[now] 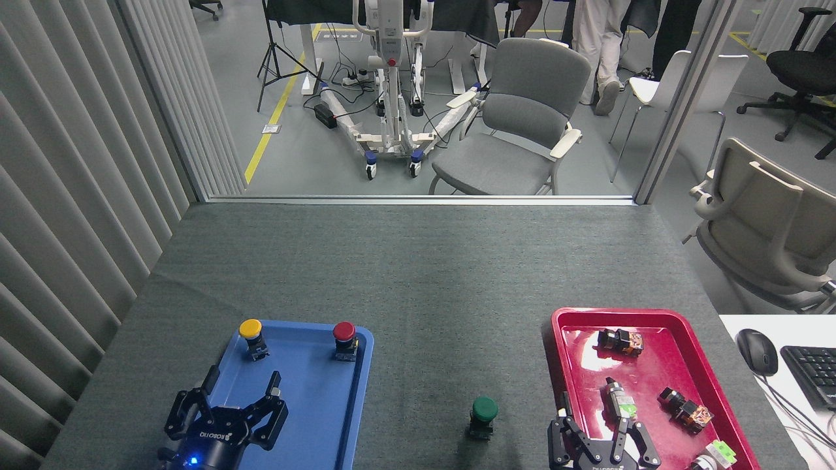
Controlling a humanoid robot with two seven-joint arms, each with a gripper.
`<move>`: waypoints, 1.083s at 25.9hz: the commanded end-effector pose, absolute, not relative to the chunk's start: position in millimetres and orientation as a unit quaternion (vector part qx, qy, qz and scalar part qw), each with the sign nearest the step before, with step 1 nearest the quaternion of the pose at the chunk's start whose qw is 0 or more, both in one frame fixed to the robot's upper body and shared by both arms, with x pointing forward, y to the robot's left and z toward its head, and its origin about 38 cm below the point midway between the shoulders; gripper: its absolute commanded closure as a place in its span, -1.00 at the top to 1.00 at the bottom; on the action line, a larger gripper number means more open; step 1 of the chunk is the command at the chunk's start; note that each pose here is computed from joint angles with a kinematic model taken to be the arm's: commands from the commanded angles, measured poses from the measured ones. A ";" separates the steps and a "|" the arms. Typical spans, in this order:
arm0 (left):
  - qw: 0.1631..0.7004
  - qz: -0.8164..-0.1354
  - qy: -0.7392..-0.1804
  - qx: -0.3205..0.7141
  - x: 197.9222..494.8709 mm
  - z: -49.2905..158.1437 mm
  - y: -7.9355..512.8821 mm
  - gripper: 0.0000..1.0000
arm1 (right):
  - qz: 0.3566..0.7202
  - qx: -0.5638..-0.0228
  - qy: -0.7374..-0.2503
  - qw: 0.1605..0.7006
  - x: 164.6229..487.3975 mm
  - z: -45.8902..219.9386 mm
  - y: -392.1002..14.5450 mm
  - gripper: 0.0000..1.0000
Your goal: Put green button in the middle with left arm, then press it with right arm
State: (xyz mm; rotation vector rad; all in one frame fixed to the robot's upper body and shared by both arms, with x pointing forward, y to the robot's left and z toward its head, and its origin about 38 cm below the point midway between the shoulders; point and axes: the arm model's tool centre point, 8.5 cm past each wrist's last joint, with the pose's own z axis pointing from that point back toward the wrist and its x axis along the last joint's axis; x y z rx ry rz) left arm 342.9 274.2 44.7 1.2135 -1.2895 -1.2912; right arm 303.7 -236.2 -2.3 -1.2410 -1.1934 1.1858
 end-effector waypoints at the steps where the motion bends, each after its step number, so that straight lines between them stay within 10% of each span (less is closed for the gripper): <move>1: 0.459 -0.530 -0.525 0.483 342.6 39.2 270.8 0.98 | 0.491 -0.513 -0.493 0.502 303.1 -2.6 -236.8 0.98; 28: 0.459 -0.528 -0.524 0.485 345.8 43.2 269.9 0.98 | 0.494 -0.513 -0.496 0.498 302.8 -0.1 -238.0 0.98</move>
